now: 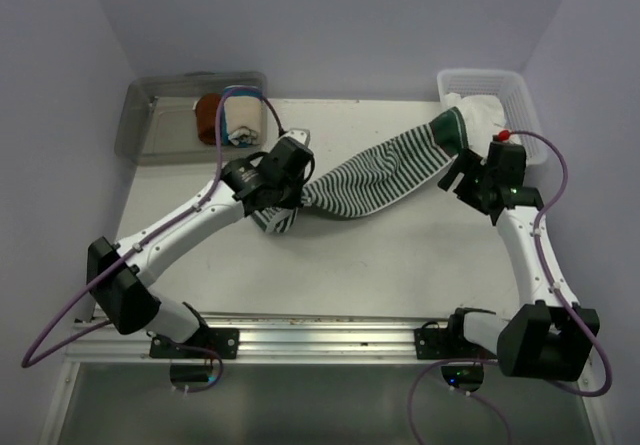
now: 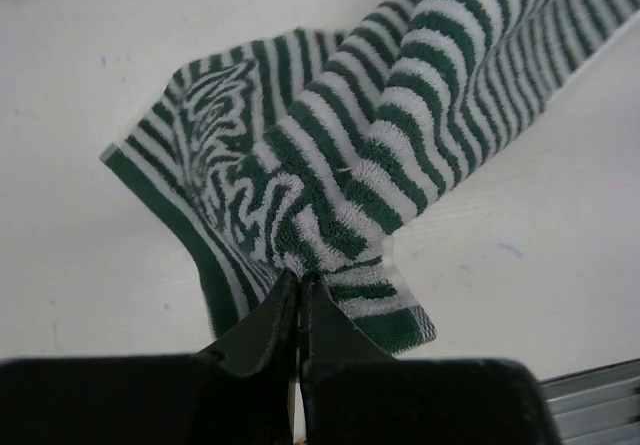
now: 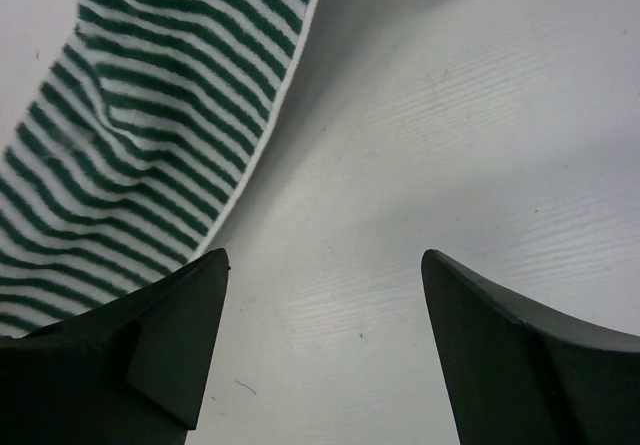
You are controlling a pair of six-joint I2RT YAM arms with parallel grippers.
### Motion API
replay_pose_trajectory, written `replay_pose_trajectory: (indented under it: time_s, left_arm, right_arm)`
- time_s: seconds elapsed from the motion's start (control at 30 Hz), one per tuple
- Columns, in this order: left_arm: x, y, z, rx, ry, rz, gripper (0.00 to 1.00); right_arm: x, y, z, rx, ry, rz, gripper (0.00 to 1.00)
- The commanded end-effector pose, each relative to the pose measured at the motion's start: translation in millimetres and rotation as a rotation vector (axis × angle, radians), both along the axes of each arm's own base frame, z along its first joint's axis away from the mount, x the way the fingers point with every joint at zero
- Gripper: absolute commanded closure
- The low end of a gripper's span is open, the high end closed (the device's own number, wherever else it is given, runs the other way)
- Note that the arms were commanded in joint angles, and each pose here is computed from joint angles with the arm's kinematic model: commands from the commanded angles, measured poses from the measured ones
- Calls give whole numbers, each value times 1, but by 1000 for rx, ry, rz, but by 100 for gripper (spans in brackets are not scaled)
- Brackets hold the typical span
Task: Roll the towels
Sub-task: Flatten the towel
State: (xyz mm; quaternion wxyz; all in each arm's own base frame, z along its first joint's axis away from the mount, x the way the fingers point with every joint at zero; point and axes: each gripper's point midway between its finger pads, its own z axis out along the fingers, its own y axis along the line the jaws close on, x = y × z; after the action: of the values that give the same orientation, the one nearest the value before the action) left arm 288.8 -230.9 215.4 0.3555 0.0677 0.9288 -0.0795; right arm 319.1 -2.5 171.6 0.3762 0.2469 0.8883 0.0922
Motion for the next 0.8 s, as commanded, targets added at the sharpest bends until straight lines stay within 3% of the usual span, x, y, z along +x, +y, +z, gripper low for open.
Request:
replay_pose_trajectory:
  time_s: [0.0, 0.2, 0.57, 0.77]
  left_arm:
    - [-13, 38, -40, 103, 92, 40, 100]
    - [-12, 104, -59, 111, 142, 198, 100]
    - [-7, 118, -72, 139, 152, 238, 100]
    - [5, 135, -65, 146, 127, 279, 100]
  right_arm:
    - [5, 21, -18, 94, 24, 76, 20]
    - [5, 45, -42, 112, 51, 104, 21]
    - [38, 61, -91, 133, 133, 95, 23]
    - [62, 33, -107, 56, 150, 30, 24]
